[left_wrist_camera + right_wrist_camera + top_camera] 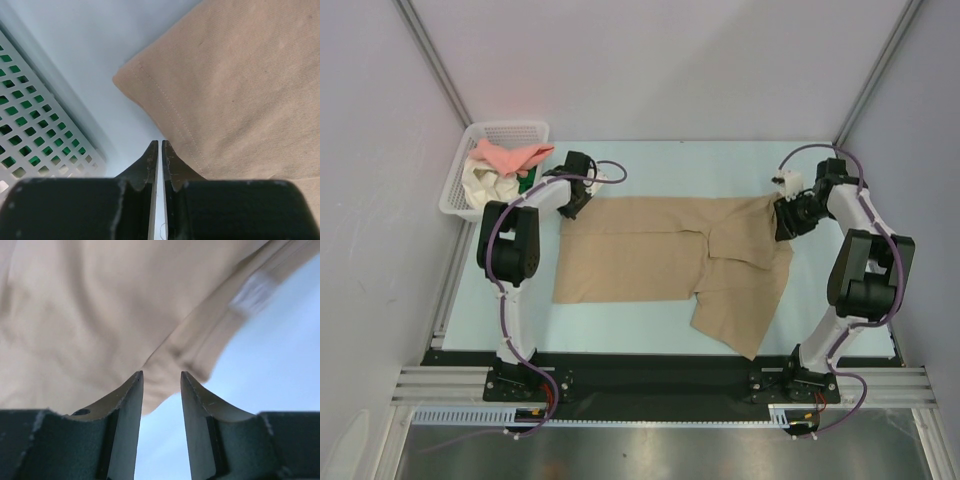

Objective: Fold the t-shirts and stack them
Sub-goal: Fold the tshirt

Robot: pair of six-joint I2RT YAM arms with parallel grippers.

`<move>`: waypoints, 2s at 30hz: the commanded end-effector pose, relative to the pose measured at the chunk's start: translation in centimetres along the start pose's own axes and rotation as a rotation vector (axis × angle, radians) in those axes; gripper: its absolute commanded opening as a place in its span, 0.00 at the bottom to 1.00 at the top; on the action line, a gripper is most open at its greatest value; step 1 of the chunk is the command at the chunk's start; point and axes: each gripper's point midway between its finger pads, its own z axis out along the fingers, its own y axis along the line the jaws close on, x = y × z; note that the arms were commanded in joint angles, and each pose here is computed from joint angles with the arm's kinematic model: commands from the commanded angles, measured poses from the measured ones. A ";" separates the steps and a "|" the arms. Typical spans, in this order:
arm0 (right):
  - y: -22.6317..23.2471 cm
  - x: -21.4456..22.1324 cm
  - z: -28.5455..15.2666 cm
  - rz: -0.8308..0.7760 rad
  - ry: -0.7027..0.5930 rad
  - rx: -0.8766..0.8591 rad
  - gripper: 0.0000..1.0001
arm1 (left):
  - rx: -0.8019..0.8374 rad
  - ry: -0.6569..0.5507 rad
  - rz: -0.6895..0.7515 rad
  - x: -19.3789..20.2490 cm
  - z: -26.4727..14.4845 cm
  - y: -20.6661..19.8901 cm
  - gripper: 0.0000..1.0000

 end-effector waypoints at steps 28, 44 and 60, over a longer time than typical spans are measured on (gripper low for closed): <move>-13.3 -9.1 9.3 0.073 -0.103 0.231 0.34 | -0.077 0.037 0.046 -2.2 3.8 2.2 0.10; -17.8 -9.5 11.4 0.066 -0.091 0.350 0.16 | -0.117 0.053 0.082 -6.1 7.2 4.9 0.08; -17.6 -9.3 10.5 0.087 -0.093 0.341 0.20 | 0.078 -0.231 -0.283 -10.3 -4.6 7.4 0.59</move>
